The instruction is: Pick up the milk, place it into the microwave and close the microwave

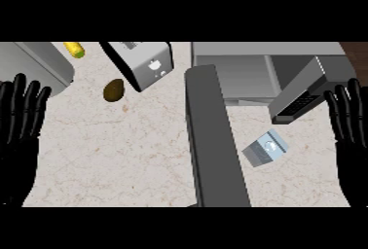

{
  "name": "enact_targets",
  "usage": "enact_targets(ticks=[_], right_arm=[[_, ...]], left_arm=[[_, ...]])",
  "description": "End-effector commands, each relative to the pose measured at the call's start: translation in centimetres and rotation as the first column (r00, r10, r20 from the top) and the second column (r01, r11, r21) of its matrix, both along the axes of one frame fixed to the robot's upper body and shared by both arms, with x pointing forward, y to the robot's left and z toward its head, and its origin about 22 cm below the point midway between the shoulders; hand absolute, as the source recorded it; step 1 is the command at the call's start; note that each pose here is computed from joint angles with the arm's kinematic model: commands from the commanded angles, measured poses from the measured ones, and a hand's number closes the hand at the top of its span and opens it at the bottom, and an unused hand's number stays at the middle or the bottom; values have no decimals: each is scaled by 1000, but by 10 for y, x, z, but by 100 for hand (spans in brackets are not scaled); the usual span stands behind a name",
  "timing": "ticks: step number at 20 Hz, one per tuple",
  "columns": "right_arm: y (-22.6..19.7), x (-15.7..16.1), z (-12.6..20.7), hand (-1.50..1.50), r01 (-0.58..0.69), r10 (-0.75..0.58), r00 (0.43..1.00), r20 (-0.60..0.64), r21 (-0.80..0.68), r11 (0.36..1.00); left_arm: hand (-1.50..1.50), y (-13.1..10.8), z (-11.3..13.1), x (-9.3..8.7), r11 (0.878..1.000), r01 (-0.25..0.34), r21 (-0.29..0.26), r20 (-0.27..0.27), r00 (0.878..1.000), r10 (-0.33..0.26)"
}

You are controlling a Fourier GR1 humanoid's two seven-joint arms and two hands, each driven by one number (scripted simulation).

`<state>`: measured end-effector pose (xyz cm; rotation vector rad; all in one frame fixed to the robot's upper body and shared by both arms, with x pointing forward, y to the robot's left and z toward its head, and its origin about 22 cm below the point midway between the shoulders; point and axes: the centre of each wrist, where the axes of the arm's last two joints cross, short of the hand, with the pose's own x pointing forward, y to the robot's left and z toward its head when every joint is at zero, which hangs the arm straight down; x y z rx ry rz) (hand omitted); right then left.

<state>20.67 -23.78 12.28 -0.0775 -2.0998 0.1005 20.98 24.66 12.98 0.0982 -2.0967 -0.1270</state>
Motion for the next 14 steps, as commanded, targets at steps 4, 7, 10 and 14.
enact_targets(ticks=[4, 7, 10, 14], right_arm=[[8, -27, 0, -150, -26, 27, 1000, 13, -19, 999], [4, -25, -9, -150, -98, 103, 986, -130, 49, 994], [4, -51, -6, -150, -86, 96, 984, -153, 70, 994], [-8, -69, -13, -150, -87, 95, 984, -150, 55, 995]], left_arm=[[-150, -10, -24, 17, 1000, 29, 11, 24, 999, -29], [-150, -25, -43, -1, 983, 22, -180, -152, 987, -49], [-150, -58, -50, -9, 985, 34, -171, -157, 986, -61], [-150, -86, -60, -13, 982, 16, -187, -149, 988, -45]])
